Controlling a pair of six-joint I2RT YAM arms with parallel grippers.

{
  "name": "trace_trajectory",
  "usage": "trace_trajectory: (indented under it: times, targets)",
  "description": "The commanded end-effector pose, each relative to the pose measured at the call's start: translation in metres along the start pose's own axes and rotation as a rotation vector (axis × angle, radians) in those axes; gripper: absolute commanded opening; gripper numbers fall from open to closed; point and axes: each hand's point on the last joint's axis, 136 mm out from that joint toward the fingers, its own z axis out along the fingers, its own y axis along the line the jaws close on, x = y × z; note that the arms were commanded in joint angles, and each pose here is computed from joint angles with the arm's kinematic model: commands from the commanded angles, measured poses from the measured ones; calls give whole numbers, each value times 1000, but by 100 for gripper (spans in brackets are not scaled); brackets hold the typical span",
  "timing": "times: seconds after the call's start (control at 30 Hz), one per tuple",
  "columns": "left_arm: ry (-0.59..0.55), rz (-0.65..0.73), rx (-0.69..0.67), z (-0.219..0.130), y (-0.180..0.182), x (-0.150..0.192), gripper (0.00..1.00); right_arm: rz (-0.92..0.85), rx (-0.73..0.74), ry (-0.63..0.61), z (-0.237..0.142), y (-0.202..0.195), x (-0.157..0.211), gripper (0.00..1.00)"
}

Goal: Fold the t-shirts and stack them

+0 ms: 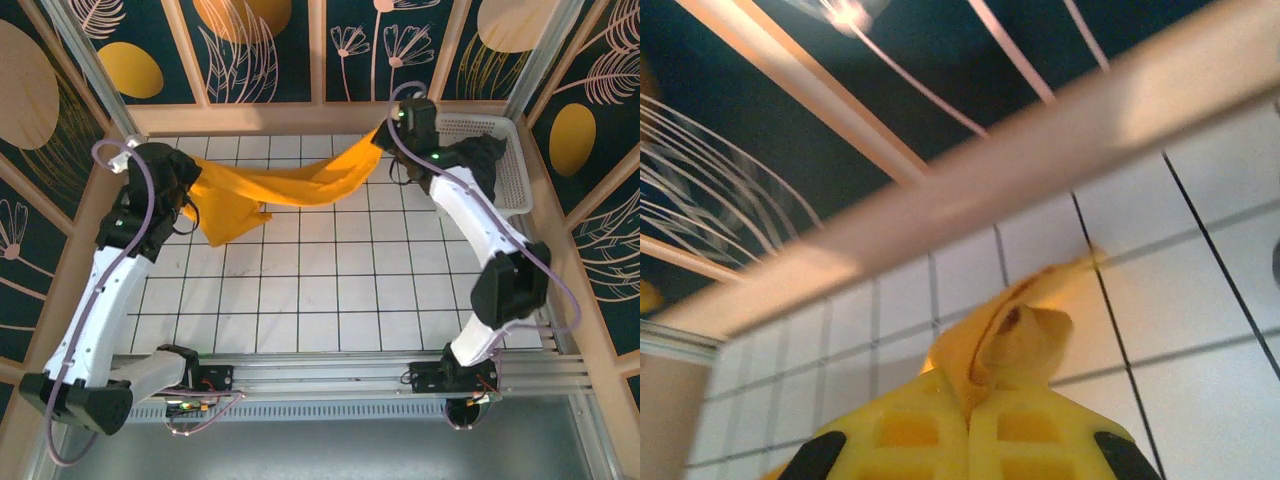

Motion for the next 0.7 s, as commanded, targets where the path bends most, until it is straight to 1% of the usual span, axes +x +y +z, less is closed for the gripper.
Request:
trace_trajectory:
  times: [0.0, 0.1, 0.2, 0.33, 0.43, 0.5, 0.57, 0.6, 0.67]
  targets:
    - [-171, -58, 132, -38, -31, -50, 0, -26, -91, -60, -36, 26, -23, 0]
    - [-234, -110, 196, -65, -35, -67, 0, -35, -129, -137, -78, 34, -43, 0]
    - [-286, -148, 256, -93, -34, -80, 0, -44, -179, -205, -120, 38, -54, 0]
    - [-370, -196, 328, -134, -29, -99, 0, -45, -251, -283, -175, 39, -59, 0]
    - [-412, -221, 369, -154, -30, -110, 0, -29, -292, -329, -206, 37, -59, 0]
    - [-421, -227, 375, -157, -31, -113, 0, -18, -306, -349, -219, 35, -60, 0]
    - [-413, -226, 368, -148, -33, -111, 0, -1, -301, -356, -221, 32, -60, 0]
    - [-403, -223, 355, -141, -34, -108, 0, 2, -293, -352, -218, 31, -60, 0]
    - [-368, -223, 284, -113, -28, -96, 0, 14, -258, -317, -198, 28, -58, 0]
